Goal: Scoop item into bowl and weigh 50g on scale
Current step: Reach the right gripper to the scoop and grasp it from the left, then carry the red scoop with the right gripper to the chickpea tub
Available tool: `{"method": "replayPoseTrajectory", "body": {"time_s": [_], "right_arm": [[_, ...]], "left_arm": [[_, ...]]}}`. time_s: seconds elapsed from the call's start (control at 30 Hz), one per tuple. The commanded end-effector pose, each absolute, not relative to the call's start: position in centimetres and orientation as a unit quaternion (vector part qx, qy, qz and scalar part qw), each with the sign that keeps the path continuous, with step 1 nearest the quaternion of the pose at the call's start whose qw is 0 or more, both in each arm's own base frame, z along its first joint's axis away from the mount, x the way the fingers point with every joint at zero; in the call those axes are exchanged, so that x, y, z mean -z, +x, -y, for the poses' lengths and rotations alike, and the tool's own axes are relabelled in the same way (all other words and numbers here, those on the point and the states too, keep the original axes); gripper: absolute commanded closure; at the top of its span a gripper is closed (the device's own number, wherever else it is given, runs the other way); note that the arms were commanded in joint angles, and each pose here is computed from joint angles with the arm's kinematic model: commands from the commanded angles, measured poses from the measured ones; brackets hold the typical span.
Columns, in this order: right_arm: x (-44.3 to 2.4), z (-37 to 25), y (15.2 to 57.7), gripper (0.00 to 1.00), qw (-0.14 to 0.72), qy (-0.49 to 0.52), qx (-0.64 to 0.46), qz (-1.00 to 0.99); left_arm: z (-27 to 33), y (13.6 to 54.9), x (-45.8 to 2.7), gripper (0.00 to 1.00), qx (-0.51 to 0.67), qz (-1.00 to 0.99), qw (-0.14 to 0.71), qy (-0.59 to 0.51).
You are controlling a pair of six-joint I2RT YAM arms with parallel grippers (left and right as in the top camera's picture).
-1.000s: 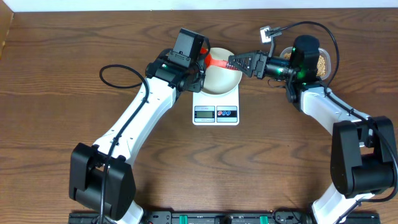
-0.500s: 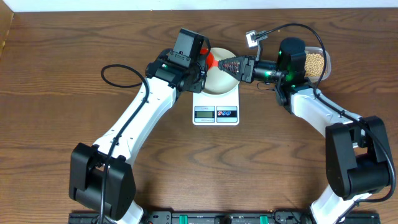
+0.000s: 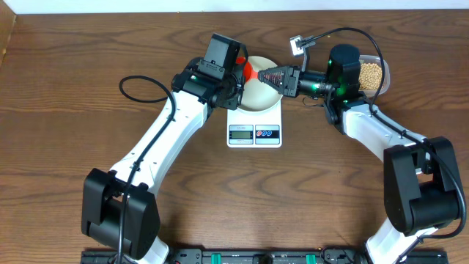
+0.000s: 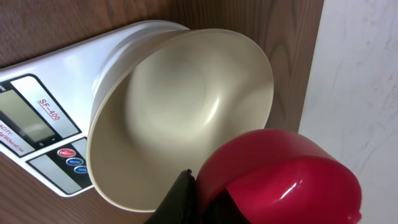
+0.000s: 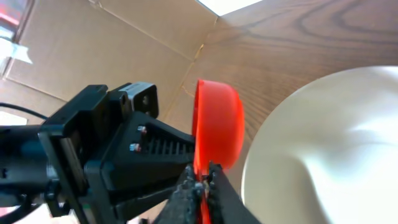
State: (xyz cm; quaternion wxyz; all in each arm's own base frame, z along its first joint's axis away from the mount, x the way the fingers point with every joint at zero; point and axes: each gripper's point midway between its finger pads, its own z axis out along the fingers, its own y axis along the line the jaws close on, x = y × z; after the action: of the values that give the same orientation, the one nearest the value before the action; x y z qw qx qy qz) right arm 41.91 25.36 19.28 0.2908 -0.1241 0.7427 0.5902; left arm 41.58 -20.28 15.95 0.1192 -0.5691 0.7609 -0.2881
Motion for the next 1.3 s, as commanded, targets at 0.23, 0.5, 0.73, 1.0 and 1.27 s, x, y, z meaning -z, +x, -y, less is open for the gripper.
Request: {"method": "replayPoseTrajectory", "body": {"time_s": [0.23,0.5,0.73,1.0,1.27], "right_arm": [[-19.8,-25.0,42.6,0.99,0.302,-0.123,-0.588,-0.741],[-19.9,-23.0,43.6,0.99,0.31,-0.102,-0.585,-0.743],[-20.1,-20.0,44.8,0.99,0.322,-0.08,-0.58,-0.744],[-21.0,-15.1,46.1,0.98,0.339,-0.053,-0.58,-0.739],[-24.7,-12.7,46.0,0.98,0.36,-0.06,-0.576,-0.731]], "left_arm": [[19.9,40.4,-15.5,0.33,0.268,-0.772,0.109,-0.565],[20.1,41.5,-16.3,0.29,0.274,-0.821,0.152,-0.477],[20.8,42.9,-19.1,0.29,0.268,-0.892,0.257,-0.258],[20.0,41.0,-22.9,0.29,0.22,-0.917,0.327,-0.065],[18.3,37.4,-21.3,0.29,0.176,-0.946,0.268,-0.04]]}}
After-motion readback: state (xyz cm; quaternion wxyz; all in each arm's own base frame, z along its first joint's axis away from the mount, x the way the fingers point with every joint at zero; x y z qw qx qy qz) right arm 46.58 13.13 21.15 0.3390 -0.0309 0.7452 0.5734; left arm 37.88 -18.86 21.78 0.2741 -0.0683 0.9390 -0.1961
